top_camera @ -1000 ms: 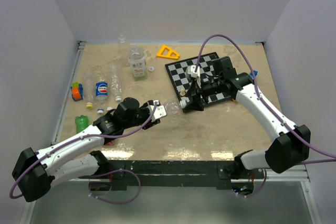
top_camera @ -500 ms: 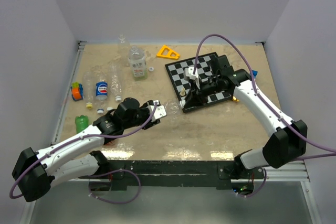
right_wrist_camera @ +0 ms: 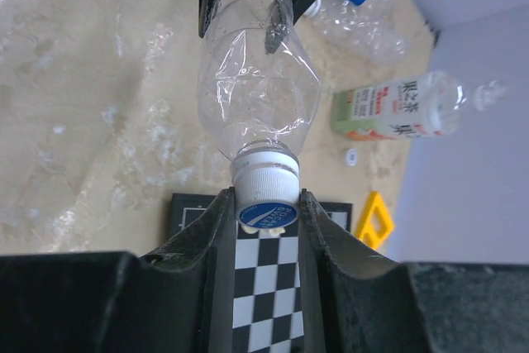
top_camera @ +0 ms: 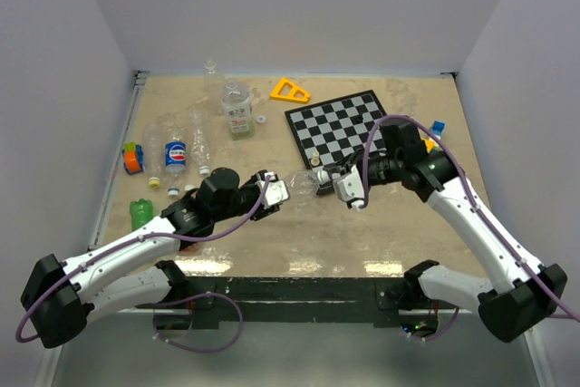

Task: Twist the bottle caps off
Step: Unscrew the bottle cap from the plastic bottle.

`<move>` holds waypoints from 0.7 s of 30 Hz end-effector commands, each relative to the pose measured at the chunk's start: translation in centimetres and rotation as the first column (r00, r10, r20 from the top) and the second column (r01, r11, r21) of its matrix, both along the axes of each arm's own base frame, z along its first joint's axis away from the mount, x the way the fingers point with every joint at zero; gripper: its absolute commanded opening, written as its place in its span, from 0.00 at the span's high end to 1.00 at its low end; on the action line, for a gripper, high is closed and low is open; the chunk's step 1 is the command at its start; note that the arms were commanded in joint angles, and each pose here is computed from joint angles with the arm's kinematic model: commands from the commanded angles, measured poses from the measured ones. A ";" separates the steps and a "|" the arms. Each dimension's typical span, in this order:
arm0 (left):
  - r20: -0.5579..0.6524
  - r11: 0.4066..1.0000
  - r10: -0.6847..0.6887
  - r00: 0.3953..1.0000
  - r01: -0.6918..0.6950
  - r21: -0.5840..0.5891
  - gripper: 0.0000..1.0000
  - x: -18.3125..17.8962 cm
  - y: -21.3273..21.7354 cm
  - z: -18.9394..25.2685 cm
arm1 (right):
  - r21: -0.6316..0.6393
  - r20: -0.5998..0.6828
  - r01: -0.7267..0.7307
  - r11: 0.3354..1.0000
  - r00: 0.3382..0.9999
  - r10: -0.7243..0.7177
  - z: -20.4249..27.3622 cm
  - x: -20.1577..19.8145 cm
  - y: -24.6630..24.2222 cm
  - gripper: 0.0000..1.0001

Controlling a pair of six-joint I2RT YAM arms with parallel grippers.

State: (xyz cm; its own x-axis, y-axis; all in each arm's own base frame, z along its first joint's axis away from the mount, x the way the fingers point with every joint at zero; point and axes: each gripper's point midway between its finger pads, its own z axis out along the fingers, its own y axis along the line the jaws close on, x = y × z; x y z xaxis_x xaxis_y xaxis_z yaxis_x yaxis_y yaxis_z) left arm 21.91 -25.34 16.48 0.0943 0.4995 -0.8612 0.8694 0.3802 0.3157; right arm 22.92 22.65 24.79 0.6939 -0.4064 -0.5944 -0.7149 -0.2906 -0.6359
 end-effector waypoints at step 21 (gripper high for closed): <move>-0.027 0.999 0.030 0.999 -0.029 0.044 1.00 -0.1 1.1 -1.0 | 0.165 -0.324 0.343 0.924 0.904 -0.278 4.7 -1.4 -1.3 0.29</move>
State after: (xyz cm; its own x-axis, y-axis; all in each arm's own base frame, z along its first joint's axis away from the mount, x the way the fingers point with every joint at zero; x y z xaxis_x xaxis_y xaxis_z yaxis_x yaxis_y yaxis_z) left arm 21.55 -24.17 14.86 0.0418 0.5515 -0.8331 0.8752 0.3820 0.2968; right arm 22.06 21.39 26.43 0.5565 -0.4420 -0.7035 -0.8102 -0.1011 -0.5773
